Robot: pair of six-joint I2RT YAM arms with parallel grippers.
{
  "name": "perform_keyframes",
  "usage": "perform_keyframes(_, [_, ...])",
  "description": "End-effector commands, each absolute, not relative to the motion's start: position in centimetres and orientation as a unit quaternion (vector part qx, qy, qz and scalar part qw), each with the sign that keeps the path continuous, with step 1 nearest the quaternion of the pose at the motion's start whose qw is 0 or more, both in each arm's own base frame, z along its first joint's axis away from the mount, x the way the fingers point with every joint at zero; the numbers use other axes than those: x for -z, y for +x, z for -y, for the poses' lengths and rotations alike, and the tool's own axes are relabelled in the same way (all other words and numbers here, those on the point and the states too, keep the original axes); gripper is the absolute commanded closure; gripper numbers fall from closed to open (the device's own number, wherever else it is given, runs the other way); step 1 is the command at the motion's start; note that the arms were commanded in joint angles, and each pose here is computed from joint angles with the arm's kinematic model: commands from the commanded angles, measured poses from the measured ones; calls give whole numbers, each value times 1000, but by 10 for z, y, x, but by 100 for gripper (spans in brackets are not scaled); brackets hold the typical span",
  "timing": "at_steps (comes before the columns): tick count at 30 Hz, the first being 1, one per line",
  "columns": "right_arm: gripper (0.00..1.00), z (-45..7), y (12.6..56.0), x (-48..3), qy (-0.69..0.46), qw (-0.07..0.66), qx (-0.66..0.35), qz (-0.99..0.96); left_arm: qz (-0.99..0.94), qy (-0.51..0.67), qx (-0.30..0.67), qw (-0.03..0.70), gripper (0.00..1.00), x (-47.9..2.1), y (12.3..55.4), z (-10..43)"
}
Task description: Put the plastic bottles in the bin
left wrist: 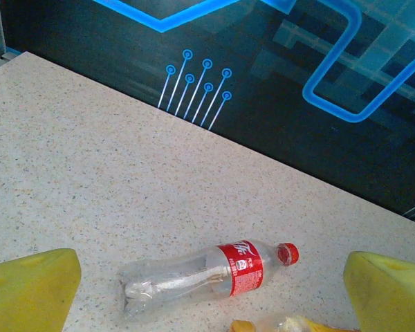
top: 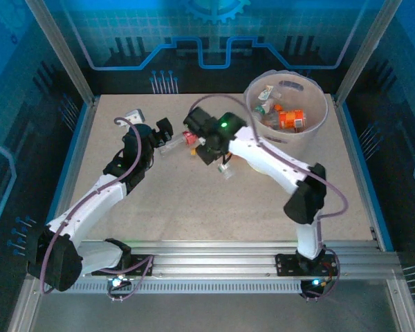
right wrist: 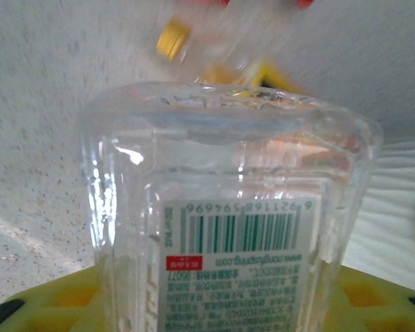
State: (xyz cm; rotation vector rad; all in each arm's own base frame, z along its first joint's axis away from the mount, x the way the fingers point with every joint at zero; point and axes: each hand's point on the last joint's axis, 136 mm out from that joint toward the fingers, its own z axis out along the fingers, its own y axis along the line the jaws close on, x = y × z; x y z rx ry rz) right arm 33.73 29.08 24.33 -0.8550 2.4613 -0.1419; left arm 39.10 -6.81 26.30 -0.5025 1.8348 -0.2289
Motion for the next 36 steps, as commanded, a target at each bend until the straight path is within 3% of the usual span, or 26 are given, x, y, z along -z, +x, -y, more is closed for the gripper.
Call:
perform_keyframes(1, [64, -253, 340, -307, -329, 319, 102, -883, -777, -226, 89, 581, 1, -267, 386, 59])
perform_keyframes(7, [67, -200, 368, -377, -299, 400, 183, -847, -775, -226, 95, 583, 1, -270, 384, 59])
perform_keyframes(16, [69, -124, 409, -435, -204, 478, 211, -828, -775, -222, 106, 582, 1, -273, 384, 63])
perform_keyframes(29, [71, -54, 468, -433, -167, 466, 326, -805, -772, -219, 104, 587, 1, -278, 382, 62])
perform_keyframes(36, [70, -44, 471, -428, -170, 475, 323, -801, -770, -216, 97, 592, 1, -282, 380, 59])
